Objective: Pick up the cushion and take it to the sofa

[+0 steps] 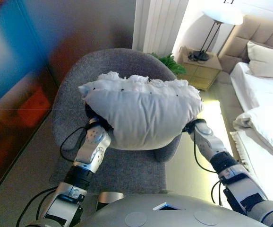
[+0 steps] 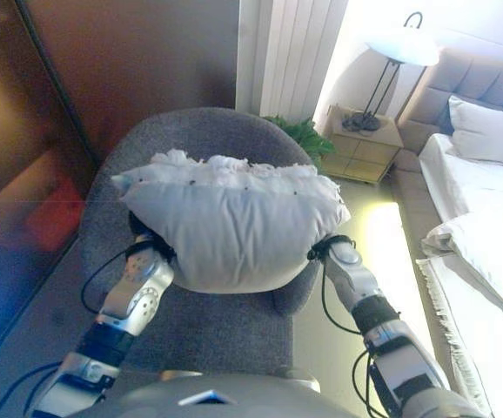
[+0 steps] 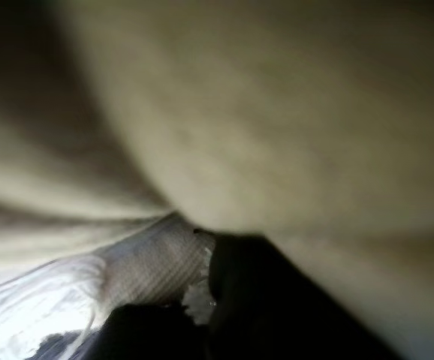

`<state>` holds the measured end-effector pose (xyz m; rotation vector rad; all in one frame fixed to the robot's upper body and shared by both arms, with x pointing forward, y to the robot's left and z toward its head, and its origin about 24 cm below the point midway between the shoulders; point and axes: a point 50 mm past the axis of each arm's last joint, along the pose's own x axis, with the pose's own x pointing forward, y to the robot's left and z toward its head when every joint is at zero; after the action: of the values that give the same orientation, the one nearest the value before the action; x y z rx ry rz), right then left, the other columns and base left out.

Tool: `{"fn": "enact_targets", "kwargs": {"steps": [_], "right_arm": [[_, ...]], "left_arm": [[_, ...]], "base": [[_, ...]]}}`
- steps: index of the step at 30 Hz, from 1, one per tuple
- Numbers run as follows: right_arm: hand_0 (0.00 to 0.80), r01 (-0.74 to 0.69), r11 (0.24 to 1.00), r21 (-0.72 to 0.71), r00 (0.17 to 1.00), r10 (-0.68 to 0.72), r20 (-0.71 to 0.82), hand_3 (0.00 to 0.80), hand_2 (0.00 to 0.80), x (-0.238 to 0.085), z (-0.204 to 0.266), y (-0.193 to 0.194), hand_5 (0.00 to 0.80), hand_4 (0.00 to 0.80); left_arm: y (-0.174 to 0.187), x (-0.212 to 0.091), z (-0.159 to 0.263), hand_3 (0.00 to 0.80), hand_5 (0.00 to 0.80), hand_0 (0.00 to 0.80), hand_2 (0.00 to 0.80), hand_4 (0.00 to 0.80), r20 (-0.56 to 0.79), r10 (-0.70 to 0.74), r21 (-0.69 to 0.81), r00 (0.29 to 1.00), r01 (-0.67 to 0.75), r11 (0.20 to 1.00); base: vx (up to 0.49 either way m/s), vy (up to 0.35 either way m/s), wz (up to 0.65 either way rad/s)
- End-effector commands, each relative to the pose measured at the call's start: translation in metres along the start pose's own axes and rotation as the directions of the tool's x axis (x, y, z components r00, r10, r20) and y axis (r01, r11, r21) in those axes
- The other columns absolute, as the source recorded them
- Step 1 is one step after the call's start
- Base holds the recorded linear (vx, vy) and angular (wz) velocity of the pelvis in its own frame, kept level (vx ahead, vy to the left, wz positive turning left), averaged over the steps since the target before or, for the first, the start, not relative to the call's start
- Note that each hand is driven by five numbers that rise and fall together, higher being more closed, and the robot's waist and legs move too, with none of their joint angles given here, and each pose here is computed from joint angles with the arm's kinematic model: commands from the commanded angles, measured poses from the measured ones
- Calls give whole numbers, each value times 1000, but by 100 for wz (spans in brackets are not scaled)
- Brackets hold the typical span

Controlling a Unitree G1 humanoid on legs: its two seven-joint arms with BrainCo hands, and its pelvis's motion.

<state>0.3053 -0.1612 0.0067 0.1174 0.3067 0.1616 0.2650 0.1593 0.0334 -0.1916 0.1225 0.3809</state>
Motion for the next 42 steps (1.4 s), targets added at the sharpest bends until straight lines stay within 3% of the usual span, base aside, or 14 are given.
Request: {"fn": "enact_targets", "kwargs": {"steps": [1, 8, 14, 21, 26, 30, 31, 32, 33, 34, 42], "right_arm": [[800, -299, 954, -26, 912, 294, 288, 800, 800, 26, 90, 94, 800, 800], [800, -232, 972, 32, 969, 228, 91, 800, 800, 38, 57, 80, 800, 800], [800, -168, 978, 121, 975, 183, -129, 800, 800, 45, 18, 60, 800, 800], [800, -68, 985, 158, 953, 111, -282, 800, 800, 46, -4, 36, 800, 800], [800, 23, 995, 96, 903, 21, -429, 800, 800, 41, -16, 17, 800, 800], [800, 29, 996, 84, 901, 11, -433, 800, 800, 39, -19, 10, 800, 800], [800, 28, 997, 78, 901, 9, -435, 800, 800, 38, -22, 9, 800, 800], [800, 12, 998, 65, 904, 17, -427, 800, 800, 36, -24, 8, 800, 800], [351, 7, 999, 53, 905, 16, -425, 351, 351, 35, -27, 7, 351, 351], [0, 17, 1000, 22, 908, -6, -419, 0, 0, 33, -31, 5, 0, 0], [0, 25, 990, -135, 955, -64, -288, 0, 0, 27, -30, -5, 0, 0]], "left_arm": [[-79, -7, 30, 800, 800, 800, 800, 800, 116, -244, -51, 963, 251, 967], [-83, -1, -2, 800, 800, 800, 800, 800, -69, -132, -18, 989, 131, 991], [-92, 6, -33, 800, 800, 800, 800, 800, -274, 9, 43, 962, 2, 999], [-106, 16, -39, 800, 800, 800, 800, 800, -370, 91, 144, 925, -39, 989], [-110, 17, -44, 800, 800, 800, 800, 800, -438, 92, 172, 894, -17, 985], [-101, 13, -60, 800, 800, 800, 800, 800, -525, 110, 174, 844, -20, 985], [-97, 12, -65, 696, 696, 696, 696, 696, -549, 103, 180, 830, -3, 984], [-92, 10, -71, 452, 452, 452, 452, 452, -574, 106, 182, 812, 0, 983], [-89, 9, -75, 63, 63, 63, 63, 63, -585, 115, 182, 803, -8, 983], [-84, 7, -80, 0, 0, 0, 0, 0, -598, 116, 182, 793, -7, 983], [-73, 1, -93, 0, 0, 0, 0, 0, -620, 50, 81, 783, 1, 997]], "base": [[100, 38, 7], [127, 28, 11], [191, -40, 12], [105, -57, -1], [6, -4, -3], [47, 26, -1], [125, 36, -3], [136, 26, 0], [163, 13, 0], [150, 5, 1], [71, 15, -4]]}}
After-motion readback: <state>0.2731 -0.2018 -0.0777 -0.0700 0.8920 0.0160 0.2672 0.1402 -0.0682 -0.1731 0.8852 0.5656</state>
